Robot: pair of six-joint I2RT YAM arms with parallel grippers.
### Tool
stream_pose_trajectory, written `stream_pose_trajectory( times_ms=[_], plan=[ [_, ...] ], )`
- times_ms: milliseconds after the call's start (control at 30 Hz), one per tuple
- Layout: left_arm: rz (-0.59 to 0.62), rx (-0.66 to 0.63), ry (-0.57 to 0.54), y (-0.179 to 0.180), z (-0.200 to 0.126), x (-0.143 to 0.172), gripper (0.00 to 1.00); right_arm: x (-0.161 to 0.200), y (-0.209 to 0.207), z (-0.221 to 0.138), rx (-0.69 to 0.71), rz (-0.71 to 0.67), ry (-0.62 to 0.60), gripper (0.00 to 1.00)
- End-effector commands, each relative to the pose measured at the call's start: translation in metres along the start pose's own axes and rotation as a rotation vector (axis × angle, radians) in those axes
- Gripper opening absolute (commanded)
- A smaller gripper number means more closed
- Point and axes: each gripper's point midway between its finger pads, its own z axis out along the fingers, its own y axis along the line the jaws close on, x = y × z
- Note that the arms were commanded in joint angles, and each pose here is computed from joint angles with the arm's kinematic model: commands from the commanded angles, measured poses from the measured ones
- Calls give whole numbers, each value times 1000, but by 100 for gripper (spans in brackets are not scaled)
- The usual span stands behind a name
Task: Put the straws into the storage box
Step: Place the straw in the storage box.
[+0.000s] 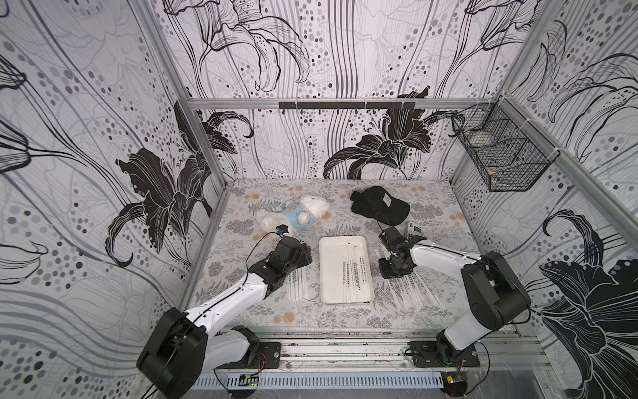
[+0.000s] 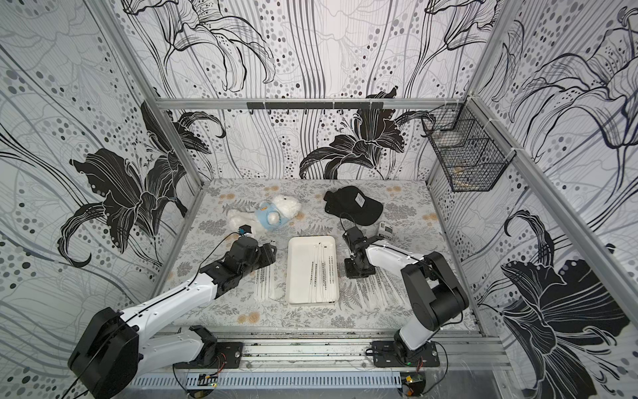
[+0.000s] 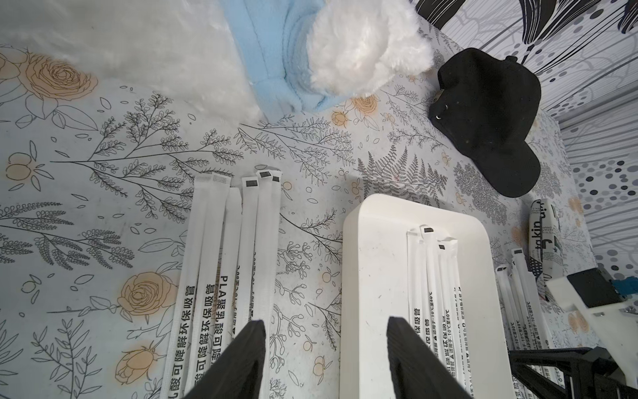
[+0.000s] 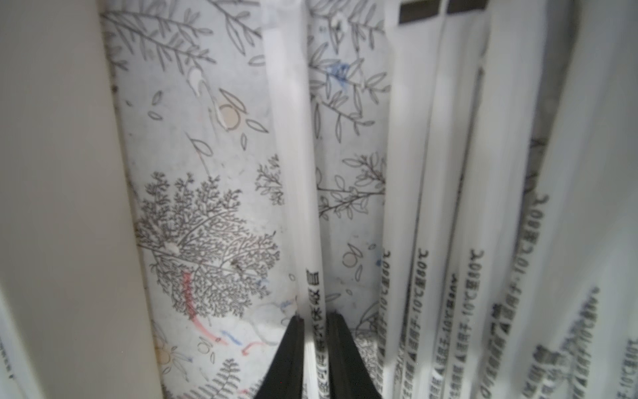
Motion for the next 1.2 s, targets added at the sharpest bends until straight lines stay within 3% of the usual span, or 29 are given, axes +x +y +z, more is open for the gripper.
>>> stream_pose_trajectory(
  times_ms=[0,233,433,600,700,1167],
  plan=[
    [-7,16,-13,-2,2,-3,61,2,-5,-4,20,4,-3,11],
    [0,-5,-33,-1,-3,-10,61,-29,23,-78,-51,60,-149,9],
    [-12,-9,-29,-3,-3,-12,60,-56,107,-109,-141,97,-287,9],
    [-31,4,-26,0,-5,-7,60,-77,154,-94,-251,214,-358,9],
    [-18,-3,-16,2,-4,-4,60,-72,176,-77,-266,194,-321,9],
    [-7,-4,4,5,3,5,60,-40,184,-9,-226,144,-172,8]
  ],
)
